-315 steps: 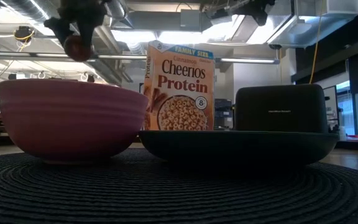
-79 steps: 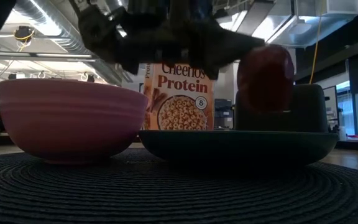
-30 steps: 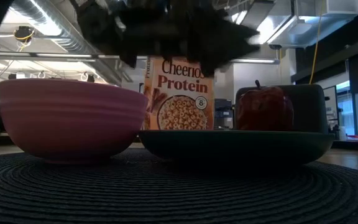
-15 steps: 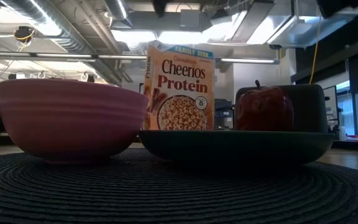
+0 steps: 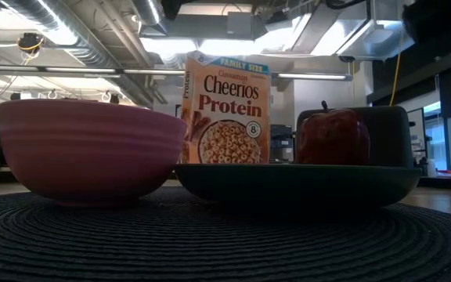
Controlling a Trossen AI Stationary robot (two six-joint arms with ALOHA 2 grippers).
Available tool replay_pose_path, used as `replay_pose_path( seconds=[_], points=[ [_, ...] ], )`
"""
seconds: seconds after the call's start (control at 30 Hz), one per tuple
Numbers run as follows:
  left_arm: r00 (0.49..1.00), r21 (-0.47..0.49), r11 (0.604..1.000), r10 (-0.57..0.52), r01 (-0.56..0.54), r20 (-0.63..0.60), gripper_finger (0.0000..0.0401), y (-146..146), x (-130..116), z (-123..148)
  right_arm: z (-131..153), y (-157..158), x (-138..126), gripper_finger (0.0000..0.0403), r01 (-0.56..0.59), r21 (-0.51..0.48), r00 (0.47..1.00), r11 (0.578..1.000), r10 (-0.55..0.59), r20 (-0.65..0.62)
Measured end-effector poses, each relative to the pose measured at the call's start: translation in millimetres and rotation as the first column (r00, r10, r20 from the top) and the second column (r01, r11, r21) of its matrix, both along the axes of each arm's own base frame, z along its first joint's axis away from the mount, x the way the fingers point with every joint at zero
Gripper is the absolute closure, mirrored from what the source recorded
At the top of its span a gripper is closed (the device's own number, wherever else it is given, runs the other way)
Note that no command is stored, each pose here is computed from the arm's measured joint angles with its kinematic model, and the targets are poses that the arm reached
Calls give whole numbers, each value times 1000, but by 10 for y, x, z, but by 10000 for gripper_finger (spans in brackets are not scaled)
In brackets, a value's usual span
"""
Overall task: Arrange a breakfast setting
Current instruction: Put the cup on the table mat
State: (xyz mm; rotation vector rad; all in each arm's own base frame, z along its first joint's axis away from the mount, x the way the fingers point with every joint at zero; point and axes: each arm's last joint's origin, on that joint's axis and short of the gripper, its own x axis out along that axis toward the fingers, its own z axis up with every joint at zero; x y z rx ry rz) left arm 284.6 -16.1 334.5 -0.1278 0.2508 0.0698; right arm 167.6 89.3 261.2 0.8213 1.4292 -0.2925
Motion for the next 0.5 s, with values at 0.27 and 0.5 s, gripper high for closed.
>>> replay_pose_path(
  seconds=[0.27,0.5],
  points=[
    [1000,4,1000,2,-2,-23,235,6,16,-35,-91,229,-46,205,-38,-32,998,999,36,-56],
    [999,6,999,34,-34,-22,235,96,20,-36,-129,276,-51,205,-4,-69,997,998,-1,-72]
  ],
)
